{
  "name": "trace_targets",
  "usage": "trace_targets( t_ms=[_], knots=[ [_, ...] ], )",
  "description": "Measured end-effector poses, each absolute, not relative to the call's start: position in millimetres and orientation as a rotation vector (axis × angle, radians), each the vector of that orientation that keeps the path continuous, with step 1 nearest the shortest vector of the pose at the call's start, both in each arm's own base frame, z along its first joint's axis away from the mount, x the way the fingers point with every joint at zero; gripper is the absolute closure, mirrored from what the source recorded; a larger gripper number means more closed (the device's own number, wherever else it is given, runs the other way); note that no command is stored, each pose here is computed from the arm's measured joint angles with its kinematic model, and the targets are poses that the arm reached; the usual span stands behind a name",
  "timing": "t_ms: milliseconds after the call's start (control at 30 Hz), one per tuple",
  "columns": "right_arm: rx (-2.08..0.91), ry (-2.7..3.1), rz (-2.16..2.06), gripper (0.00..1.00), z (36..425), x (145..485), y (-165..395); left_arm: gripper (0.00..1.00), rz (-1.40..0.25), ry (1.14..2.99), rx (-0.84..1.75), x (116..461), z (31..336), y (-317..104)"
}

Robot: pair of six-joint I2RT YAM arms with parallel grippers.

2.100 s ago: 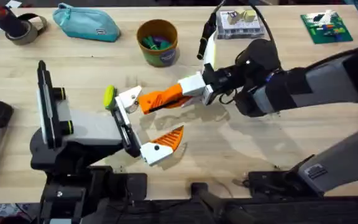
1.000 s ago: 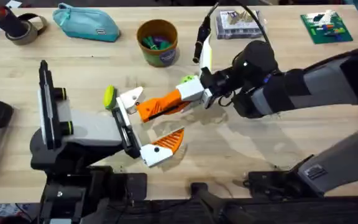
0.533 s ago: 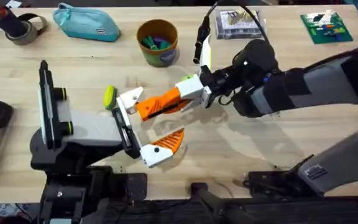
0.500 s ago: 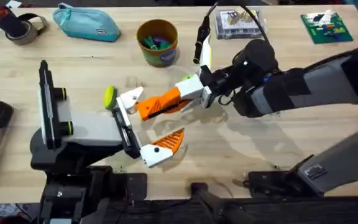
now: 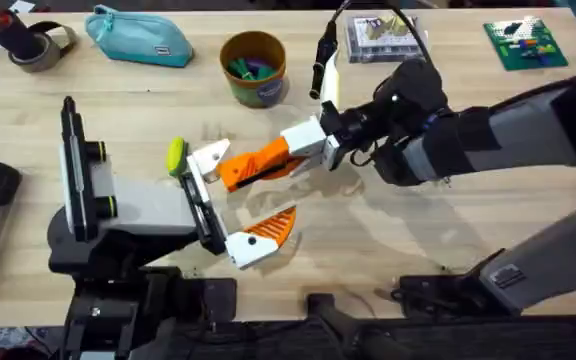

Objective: Pick up the gripper from the table and insert it into the empty holder that is missing its gripper. Then pick up a screw, insert it into the mounting hole, and use the screwdriver to tighten it. Finally, clean up the table by picking up the vegetable and placing it into the bucket.

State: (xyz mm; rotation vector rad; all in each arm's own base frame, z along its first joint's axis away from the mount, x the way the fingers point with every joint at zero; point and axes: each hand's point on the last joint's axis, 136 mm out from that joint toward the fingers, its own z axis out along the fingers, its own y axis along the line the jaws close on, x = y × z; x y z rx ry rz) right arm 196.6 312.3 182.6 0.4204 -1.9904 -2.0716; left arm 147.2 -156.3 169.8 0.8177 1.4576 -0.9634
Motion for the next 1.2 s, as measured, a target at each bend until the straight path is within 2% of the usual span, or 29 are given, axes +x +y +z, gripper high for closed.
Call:
trace_targets(
  t_ms=[600, 1200],
  knots=[
    [0.343, -2.073, -2.111, 0.985, 170, 215, 321, 0.016, -0.980, 1.480, 0.804, 147, 167, -156],
    [0.326, -2.093, -2.106, 0.985, 167, 211, 338, 0.016, -0.984, 1.487, 0.798, 147, 166, -156]
  ],
)
